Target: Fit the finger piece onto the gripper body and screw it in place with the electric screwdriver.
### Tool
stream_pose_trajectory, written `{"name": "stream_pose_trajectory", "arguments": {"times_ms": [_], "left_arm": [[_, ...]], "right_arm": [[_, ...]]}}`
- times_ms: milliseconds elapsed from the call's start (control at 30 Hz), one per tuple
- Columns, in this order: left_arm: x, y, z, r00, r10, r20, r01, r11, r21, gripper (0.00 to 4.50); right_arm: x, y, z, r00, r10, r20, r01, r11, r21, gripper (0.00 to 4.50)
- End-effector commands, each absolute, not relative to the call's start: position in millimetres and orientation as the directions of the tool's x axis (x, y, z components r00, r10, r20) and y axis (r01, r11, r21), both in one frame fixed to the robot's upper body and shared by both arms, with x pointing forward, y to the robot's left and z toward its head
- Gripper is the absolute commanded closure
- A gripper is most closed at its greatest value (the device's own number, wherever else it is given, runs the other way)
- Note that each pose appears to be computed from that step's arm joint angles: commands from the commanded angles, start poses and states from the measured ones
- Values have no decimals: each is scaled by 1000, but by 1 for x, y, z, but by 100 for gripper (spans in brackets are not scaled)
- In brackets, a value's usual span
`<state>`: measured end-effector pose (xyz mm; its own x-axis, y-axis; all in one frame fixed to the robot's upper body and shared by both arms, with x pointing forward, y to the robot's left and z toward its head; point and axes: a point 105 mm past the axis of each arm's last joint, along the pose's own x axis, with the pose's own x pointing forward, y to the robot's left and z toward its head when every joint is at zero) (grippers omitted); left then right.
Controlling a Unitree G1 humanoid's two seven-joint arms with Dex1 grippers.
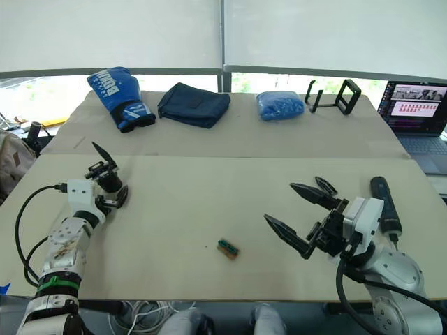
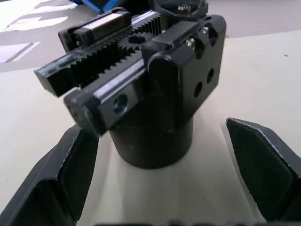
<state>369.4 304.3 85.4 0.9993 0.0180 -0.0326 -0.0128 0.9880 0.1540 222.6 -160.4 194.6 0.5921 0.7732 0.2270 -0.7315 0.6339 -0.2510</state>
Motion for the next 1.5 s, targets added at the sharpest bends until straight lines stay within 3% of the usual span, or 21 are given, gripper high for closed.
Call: {"name": "stream_pose_trajectory", "arguments": {"times_ms": [33,167,267,333,367,500,633,800,1000,1233,1500], "left_arm": [[375,306,81,998,44,-45,-37,989,142,5],[380,307,76,997,38,-68,-29,991,134,5],[379,305,72,997,25,-78,-14,991,135,84],[376,305,72,998,21,-62,-13,992,128,188],[375,304,76,1000,8,-30,-5,993,116,216],[369,290,118,975,-70,210,52,995,89,215],[368,242,142,928,-241,284,226,970,85,215],[358,168,151,858,-434,273,421,901,108,215],[335,96,132,771,-605,198,595,795,113,215],[328,55,113,727,-671,144,655,741,145,215],[327,38,96,709,-702,72,686,709,164,215]], "right_arm": [[219,-161,204,577,779,245,-717,627,-305,0],[217,-161,203,580,779,240,-716,627,-307,0],[216,-160,204,581,778,239,-715,628,-309,0],[214,-160,204,585,776,235,-711,630,-313,0],[214,-160,204,588,775,232,-708,632,-316,0],[214,-165,207,612,753,243,-687,658,-310,0],[214,-170,199,615,758,217,-696,651,-303,0],[209,-177,188,620,760,196,-703,649,-292,0],[198,-184,174,616,769,168,-721,637,-272,0],[190,-182,169,606,781,151,-732,622,-277,0],[194,-180,174,606,782,147,-731,620,-285,0]]}}
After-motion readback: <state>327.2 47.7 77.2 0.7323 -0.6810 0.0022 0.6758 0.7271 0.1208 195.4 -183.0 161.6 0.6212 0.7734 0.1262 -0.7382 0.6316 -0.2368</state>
